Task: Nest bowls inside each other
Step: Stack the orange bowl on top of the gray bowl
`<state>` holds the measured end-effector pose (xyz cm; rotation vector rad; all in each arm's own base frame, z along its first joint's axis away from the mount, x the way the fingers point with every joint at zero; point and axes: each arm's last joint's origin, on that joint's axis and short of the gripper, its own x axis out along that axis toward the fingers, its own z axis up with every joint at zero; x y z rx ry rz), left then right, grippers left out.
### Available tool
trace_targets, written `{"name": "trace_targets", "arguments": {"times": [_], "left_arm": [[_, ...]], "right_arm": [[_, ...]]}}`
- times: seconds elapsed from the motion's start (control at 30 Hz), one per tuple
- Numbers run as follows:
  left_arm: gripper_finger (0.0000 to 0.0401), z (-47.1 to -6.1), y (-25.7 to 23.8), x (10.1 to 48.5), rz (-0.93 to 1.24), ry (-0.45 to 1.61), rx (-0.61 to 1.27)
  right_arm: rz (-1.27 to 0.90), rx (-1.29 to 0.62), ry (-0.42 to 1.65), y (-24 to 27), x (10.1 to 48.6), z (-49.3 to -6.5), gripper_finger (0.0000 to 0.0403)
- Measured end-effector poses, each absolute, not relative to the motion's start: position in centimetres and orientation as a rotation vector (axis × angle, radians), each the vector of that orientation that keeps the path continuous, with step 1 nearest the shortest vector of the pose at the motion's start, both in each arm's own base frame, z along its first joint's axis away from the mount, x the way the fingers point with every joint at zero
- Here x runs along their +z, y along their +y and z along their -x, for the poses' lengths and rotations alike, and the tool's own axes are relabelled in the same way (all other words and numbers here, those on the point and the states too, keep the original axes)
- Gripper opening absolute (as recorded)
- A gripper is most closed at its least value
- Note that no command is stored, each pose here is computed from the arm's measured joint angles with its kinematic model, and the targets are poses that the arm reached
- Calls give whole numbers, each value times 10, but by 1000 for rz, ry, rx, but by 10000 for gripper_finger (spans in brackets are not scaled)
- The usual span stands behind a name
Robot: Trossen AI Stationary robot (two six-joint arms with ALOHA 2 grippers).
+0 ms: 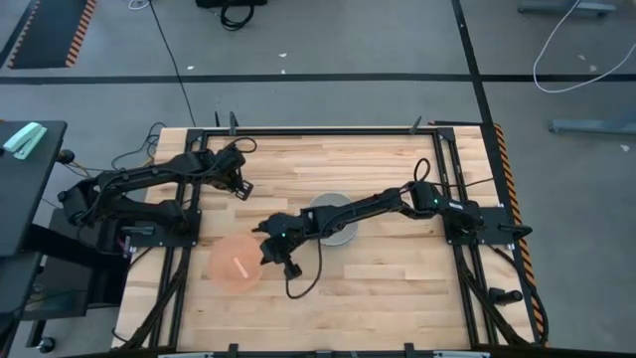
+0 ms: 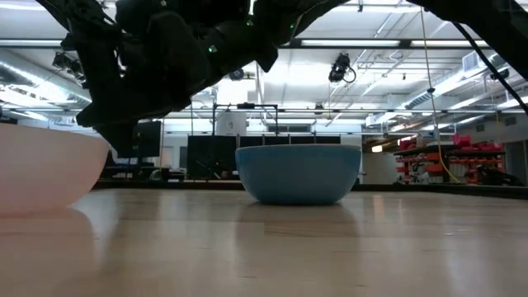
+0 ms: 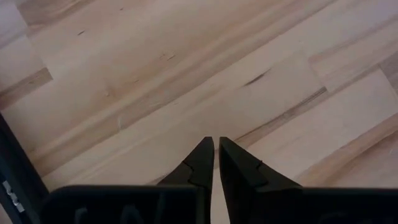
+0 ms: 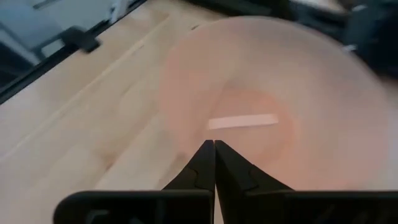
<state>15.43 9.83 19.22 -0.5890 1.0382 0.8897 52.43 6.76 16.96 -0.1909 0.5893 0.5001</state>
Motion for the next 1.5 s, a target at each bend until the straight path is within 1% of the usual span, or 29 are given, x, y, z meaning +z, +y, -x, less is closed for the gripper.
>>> {"name": "trace_targets", "arguments": {"times": [0.2,0.4,0.63,0.8,0.87,1.03,1.1,1.23,1.33,1.5], "left_arm": [[33,-152,96,191,600,1075,888],[31,-147,91,188,673,1142,847],[38,-138,79,185,820,1291,747],[39,-132,63,185,849,1425,759],[38,-133,57,185,848,1445,760],[31,-138,45,185,840,1458,730],[28,-139,40,185,847,1466,712],[29,-142,29,185,859,1487,665],[33,-143,20,185,857,1500,647],[32,-146,7,185,843,1502,634]], "right_arm": [[163,450,586,45,170,-527,9],[150,450,600,45,169,-527,8],[128,453,723,44,163,-518,8],[124,446,830,43,161,-509,8],[120,443,868,41,162,-506,7],[138,388,949,36,186,-491,7],[158,356,956,36,203,-484,7],[167,334,909,34,253,-464,5],[177,297,875,33,283,-446,5],[165,195,849,30,313,-415,5]]}}
